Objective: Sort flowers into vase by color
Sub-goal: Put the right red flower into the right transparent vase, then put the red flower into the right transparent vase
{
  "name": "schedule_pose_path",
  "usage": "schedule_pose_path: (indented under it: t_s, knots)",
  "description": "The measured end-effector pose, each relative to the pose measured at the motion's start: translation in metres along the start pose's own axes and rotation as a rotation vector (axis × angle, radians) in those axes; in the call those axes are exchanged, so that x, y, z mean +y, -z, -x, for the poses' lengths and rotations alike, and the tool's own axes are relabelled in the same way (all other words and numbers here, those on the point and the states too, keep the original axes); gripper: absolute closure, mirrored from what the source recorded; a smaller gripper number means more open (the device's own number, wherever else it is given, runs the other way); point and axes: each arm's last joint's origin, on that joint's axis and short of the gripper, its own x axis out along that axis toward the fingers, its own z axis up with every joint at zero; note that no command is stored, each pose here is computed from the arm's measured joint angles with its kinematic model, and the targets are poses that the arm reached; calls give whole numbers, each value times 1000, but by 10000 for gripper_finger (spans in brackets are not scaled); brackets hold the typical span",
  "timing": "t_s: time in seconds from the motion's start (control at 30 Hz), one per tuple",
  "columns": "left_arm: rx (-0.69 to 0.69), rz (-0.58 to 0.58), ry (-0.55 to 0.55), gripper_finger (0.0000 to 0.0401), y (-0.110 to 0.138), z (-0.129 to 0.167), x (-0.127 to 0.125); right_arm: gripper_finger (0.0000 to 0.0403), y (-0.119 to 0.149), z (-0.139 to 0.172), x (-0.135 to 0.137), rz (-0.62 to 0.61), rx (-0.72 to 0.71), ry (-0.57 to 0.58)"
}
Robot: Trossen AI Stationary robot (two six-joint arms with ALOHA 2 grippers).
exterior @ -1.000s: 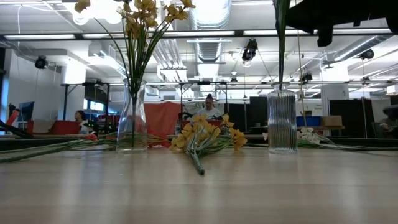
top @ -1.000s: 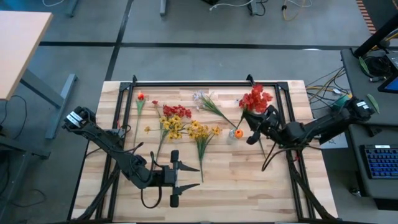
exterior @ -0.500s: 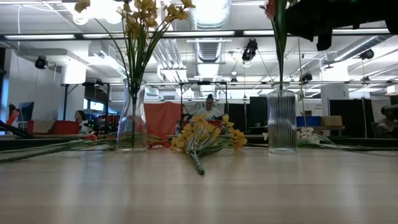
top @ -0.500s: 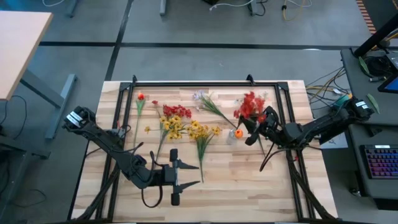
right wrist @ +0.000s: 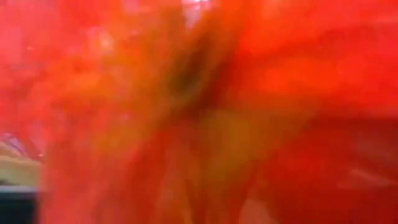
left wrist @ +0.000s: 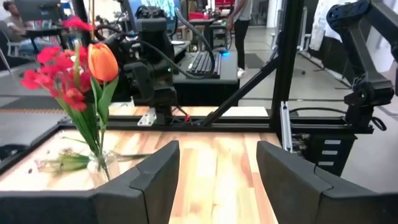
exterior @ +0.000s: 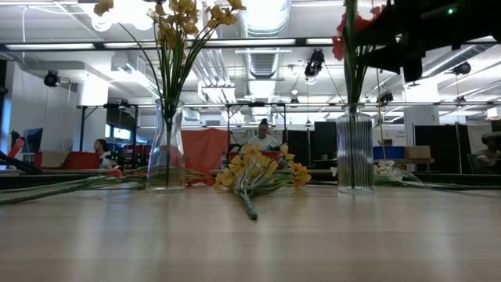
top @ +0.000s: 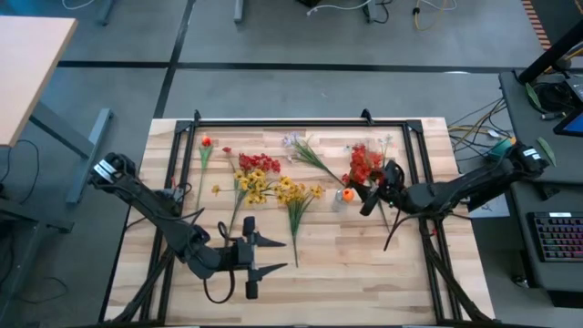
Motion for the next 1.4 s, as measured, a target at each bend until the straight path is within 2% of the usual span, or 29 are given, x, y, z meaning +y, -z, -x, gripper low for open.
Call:
schedule_pose_path:
  t_s: [0.23, 0.47, 0.67, 0.83, 1.03, 1.2, 1.4]
  knots:
    - [84, 54, -13, 202, 2, 9, 7, 127, 7, 4, -4, -86, 114, -50]
    - [206, 142, -45, 202, 1, 29, 21, 134, 16, 6, -6, -180, 218, -72]
    - [418, 278, -114, 202, 9, 59, 41, 142, 11, 8, -4, -231, 415, -4]
    - [614, 351, -257, 202, 25, 78, 57, 143, -1, 16, -3, -259, 575, 96]
    - [805, 335, -460, 202, 46, 87, 72, 143, -12, 20, 5, -284, 708, 126]
    - [839, 378, -545, 202, 69, 85, 81, 143, -15, 20, 13, -312, 793, 71]
    - [840, 432, -603, 202, 106, 78, 96, 145, -14, 18, 19, -290, 818, 66]
